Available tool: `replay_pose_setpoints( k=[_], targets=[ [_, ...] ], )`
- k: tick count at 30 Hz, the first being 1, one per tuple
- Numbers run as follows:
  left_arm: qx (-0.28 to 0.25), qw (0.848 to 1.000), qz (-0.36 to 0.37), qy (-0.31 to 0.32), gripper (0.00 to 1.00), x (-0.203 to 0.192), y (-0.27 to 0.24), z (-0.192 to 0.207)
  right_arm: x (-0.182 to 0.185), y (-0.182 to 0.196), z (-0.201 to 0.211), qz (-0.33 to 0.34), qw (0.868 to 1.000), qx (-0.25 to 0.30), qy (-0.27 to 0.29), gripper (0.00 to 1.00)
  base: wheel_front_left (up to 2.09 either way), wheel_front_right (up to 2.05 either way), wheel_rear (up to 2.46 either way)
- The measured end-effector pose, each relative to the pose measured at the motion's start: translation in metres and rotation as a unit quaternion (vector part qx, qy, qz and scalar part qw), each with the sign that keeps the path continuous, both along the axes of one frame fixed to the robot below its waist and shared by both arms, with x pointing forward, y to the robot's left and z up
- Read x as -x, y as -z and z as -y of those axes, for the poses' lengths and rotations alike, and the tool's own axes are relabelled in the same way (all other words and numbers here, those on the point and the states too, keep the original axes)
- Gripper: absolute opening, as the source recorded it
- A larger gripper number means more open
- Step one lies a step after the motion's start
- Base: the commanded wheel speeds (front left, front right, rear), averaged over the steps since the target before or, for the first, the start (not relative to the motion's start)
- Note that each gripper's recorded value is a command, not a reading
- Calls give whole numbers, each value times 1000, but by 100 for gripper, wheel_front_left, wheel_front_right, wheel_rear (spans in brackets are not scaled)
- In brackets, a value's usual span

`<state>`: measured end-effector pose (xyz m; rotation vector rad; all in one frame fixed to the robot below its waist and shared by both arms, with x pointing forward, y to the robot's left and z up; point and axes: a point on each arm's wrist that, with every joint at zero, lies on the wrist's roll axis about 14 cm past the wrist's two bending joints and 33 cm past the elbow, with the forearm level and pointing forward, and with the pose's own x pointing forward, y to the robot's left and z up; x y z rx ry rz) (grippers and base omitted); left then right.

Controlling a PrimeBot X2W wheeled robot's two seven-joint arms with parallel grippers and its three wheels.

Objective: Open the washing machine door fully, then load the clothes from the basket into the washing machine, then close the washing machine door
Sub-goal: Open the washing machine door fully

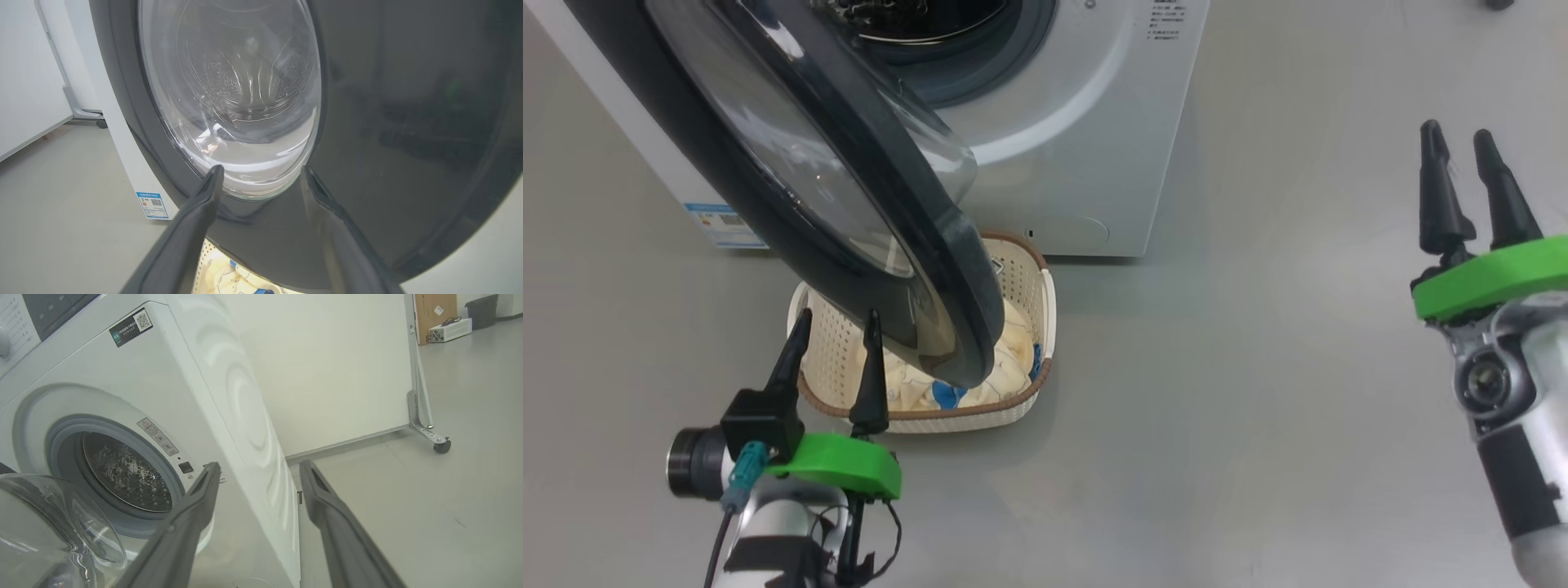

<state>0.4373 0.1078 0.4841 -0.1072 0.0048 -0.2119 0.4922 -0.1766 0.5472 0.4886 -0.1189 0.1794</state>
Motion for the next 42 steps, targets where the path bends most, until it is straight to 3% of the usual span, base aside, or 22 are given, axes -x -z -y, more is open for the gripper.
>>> replay_pose_setpoints(
  k=[4,12,28,42],
  targets=[
    [0,1000,3,4,100,4,-3,2,22,7,5,12,996,90,24,100,0,0,0],
    [0,1000,-4,7,100,21,0,5,71,15,14,15,984,165,69,100,0,0,0],
    [0,1000,-6,12,100,37,1,8,126,34,12,-10,975,206,80,100,0,0,0],
    [-1,1000,-7,14,100,39,1,9,131,35,9,-21,976,205,74,100,0,0,0]
  ],
)
